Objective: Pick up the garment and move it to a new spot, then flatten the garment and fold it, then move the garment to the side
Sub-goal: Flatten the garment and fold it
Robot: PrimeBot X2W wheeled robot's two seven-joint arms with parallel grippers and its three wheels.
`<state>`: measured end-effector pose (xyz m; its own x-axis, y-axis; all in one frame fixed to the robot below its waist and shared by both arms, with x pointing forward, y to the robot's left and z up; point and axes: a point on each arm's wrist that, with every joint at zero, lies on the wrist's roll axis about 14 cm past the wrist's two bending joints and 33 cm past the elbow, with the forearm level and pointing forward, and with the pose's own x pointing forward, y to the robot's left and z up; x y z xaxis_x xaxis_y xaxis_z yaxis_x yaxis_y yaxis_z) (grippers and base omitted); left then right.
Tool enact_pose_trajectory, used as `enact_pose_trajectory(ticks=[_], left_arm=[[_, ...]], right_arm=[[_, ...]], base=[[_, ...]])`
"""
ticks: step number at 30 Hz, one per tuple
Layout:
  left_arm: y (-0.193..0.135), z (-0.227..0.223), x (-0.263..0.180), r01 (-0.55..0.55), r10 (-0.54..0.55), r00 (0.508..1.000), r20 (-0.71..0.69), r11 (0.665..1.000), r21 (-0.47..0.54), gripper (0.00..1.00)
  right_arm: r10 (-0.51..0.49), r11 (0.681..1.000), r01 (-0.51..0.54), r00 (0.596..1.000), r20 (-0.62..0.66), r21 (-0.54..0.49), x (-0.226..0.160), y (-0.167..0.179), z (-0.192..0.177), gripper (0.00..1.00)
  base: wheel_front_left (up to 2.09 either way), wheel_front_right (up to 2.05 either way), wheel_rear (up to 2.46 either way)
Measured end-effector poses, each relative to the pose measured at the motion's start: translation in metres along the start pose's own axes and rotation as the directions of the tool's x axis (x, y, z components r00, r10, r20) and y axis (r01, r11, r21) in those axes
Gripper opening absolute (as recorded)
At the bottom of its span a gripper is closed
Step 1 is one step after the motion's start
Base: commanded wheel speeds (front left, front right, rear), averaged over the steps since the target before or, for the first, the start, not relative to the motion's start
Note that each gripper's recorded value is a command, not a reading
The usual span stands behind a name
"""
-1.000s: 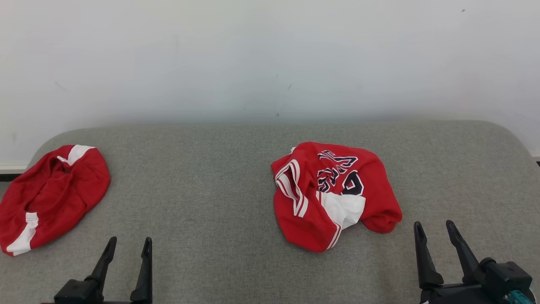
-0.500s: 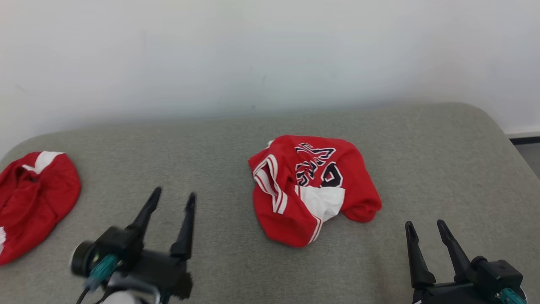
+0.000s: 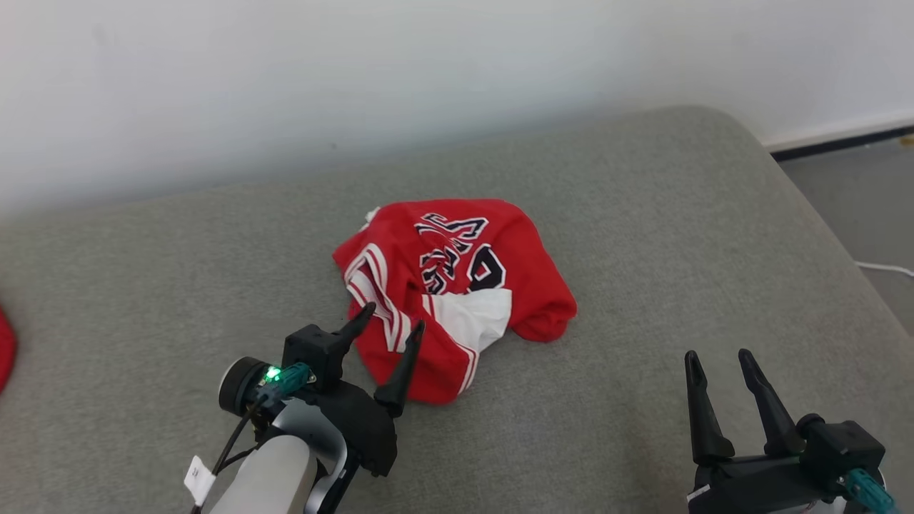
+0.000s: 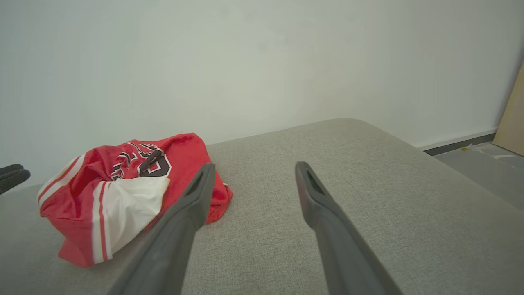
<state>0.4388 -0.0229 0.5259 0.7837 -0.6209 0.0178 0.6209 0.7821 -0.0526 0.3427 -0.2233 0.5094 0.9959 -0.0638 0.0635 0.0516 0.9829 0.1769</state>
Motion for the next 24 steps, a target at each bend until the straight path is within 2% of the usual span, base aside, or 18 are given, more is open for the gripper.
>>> enact_pose_trajectory(ticks=[7, 8, 9, 15, 20, 24], left_arm=[[-0.009, -0.054, 0.016, 0.042, -0.049, 0.986, -0.157, 0.998, -0.047, 1.00], [-0.013, -0.058, 0.018, 0.054, -0.063, 0.984, -0.166, 0.997, -0.054, 0.62], [-0.016, -0.062, 0.020, 0.066, -0.075, 0.982, -0.171, 0.996, -0.060, 0.00], [-0.021, -0.041, 0.033, 0.082, -0.089, 0.993, -0.079, 0.993, -0.090, 0.00], [0.004, -0.008, 0.026, 0.035, -0.034, 0.999, 0.022, 0.996, -0.082, 0.00], [0.025, 0.000, -0.001, -0.014, 0.018, 0.998, 0.052, 0.998, -0.064, 0.00]], right_arm=[[-0.061, 0.998, 0.061, 0.998, -0.019, -0.008, -0.001, -0.018, -0.008, 1.00], [-0.068, 0.998, 0.068, 0.997, -0.024, -0.009, -0.002, -0.020, -0.010, 1.00], [-0.075, 0.997, 0.075, 0.997, -0.029, -0.009, -0.002, -0.022, -0.012, 1.00], [-0.095, 0.996, 0.095, 0.995, -0.040, -0.006, -0.004, -0.028, -0.017, 1.00], [-0.073, 0.997, 0.073, 0.996, -0.054, 0.000, -0.003, -0.021, -0.023, 1.00], [-0.020, 1.000, 0.021, 0.998, -0.058, 0.009, 0.004, -0.006, -0.026, 1.00]], base=[[0.00, 0.00, 0.00], [0.00, 0.00, 0.00], [0.00, 0.00, 0.00], [0.00, 0.00, 0.00], [0.00, 0.00, 0.00], [0.00, 0.00, 0.00]])
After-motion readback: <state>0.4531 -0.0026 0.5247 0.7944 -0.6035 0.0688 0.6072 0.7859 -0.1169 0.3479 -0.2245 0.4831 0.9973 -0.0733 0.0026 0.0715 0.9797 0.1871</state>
